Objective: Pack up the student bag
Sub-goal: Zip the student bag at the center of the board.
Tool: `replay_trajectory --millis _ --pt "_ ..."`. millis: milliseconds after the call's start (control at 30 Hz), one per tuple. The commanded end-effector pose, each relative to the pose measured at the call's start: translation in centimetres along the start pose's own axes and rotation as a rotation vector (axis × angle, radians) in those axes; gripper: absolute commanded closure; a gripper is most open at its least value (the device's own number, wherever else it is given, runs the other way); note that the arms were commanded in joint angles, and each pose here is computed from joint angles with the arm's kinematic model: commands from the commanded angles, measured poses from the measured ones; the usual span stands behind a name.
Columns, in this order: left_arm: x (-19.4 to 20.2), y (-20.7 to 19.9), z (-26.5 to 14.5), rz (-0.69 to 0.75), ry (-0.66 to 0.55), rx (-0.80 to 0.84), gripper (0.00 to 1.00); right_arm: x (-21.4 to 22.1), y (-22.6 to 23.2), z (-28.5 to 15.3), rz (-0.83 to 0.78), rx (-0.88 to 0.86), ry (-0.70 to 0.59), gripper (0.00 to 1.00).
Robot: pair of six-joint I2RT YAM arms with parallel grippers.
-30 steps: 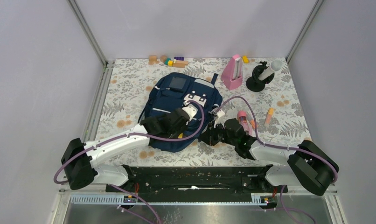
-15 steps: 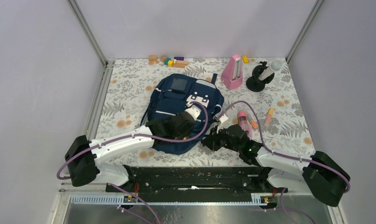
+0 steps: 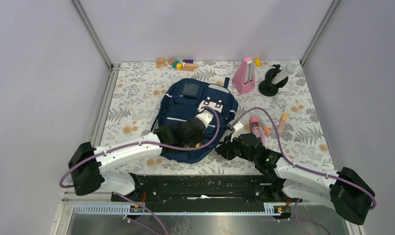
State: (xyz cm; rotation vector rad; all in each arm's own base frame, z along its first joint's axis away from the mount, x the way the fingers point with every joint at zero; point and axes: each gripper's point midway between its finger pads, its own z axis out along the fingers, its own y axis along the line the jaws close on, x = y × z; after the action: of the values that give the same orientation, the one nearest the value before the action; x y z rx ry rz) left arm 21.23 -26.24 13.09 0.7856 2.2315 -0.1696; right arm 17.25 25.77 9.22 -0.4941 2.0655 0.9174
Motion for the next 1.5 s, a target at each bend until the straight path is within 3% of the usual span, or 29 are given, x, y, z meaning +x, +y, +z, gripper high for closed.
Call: replay_trajectory --millis 0,467,700,867,1067,1167,1267,1467 --pt "-6.1 -2.1 -0.5 -0.143 -0.226 0.098 1.00 -0.3 4.7 0.0 -0.014 -0.178 -0.009 1.00" --pt "-5.6 -3.6 0.2 -0.167 -0.226 0.155 1.00 -1.0 7.9 1.9 -0.036 -0.158 -0.083 1.00" --pt "-5.5 -2.3 -0.9 -0.183 -0.240 0.113 0.98 -0.6 7.3 2.3 -0.007 -0.128 -0.085 1.00" --pt "-6.1 -0.7 -2.8 -0.219 -0.267 0.067 0.51 -0.4 6.7 2.2 -0.008 -0.104 -0.086 1.00" --pt "-5.7 3.2 -5.7 -0.316 -0.311 -0.061 0.27 0.2 6.2 2.1 -0.008 -0.090 -0.076 1.00" --pt "-4.9 5.1 -6.9 -0.379 -0.309 -0.093 0.07 0.4 6.0 2.2 -0.009 -0.083 -0.071 1.00" --pt "-4.0 7.1 -7.7 -0.457 -0.315 -0.112 0.02 0.6 6.0 2.3 -0.012 -0.081 -0.065 1.00" --pt "-0.5 13.0 -6.2 -0.705 -0.258 -0.197 0.01 0.8 6.0 2.6 -0.011 -0.083 -0.056 1.00"
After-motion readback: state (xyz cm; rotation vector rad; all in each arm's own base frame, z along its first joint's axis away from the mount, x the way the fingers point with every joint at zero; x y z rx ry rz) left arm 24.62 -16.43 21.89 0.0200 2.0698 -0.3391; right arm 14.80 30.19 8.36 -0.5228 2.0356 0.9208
